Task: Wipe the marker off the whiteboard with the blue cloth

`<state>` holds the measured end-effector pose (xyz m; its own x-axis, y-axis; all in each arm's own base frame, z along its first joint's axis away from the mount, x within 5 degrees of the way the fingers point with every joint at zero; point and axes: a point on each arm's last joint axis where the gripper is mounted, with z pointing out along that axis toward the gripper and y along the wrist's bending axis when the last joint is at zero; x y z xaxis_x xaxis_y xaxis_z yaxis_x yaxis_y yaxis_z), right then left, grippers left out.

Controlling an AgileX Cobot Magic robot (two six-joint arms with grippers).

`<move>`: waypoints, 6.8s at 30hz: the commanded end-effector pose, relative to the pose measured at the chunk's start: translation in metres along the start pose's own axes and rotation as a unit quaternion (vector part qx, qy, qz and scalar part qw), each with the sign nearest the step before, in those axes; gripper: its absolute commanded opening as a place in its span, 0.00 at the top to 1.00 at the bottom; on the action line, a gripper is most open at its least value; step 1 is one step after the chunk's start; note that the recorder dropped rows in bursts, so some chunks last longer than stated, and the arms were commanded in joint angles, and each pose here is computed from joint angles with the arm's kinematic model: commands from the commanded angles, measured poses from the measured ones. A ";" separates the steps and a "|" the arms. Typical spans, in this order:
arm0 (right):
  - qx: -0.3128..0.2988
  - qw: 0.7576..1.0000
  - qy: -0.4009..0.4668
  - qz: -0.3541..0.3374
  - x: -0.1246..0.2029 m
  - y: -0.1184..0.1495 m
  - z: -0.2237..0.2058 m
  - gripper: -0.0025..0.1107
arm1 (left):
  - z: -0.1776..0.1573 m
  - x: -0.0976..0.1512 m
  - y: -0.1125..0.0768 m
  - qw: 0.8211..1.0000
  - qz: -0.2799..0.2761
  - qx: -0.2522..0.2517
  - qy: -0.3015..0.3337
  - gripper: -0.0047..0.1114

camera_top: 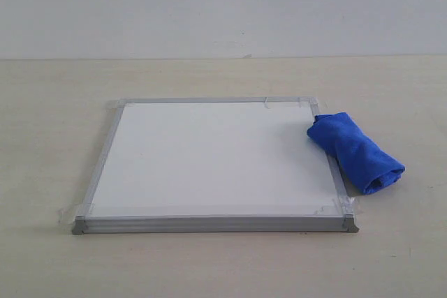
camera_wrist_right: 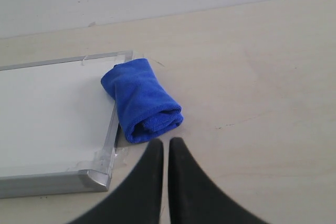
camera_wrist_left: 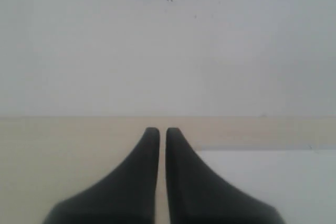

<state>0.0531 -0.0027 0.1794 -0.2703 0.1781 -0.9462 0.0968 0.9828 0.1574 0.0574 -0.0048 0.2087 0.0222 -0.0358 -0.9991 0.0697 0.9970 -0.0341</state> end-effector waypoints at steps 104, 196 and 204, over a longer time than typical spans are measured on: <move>-0.045 0.916 0.359 -0.176 -0.149 0.071 0.235 0.86 | -0.005 0.025 0.005 0.989 -0.055 -0.036 0.130 0.92; 0.042 0.921 0.380 -0.081 -0.085 0.057 0.290 0.55 | -0.005 0.025 0.005 0.989 -0.055 -0.036 0.130 0.92; 0.011 0.921 0.377 -0.096 -0.090 0.061 0.276 0.86 | -0.005 0.025 0.005 0.989 -0.055 -0.036 0.130 0.92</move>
<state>0.3519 0.0287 0.2041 -0.8642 0.0049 -0.5032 0.0074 1.0000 -0.0030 0.0539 -0.0004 0.1838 -0.2443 -0.1222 -0.9620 -0.0101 0.9923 -0.1235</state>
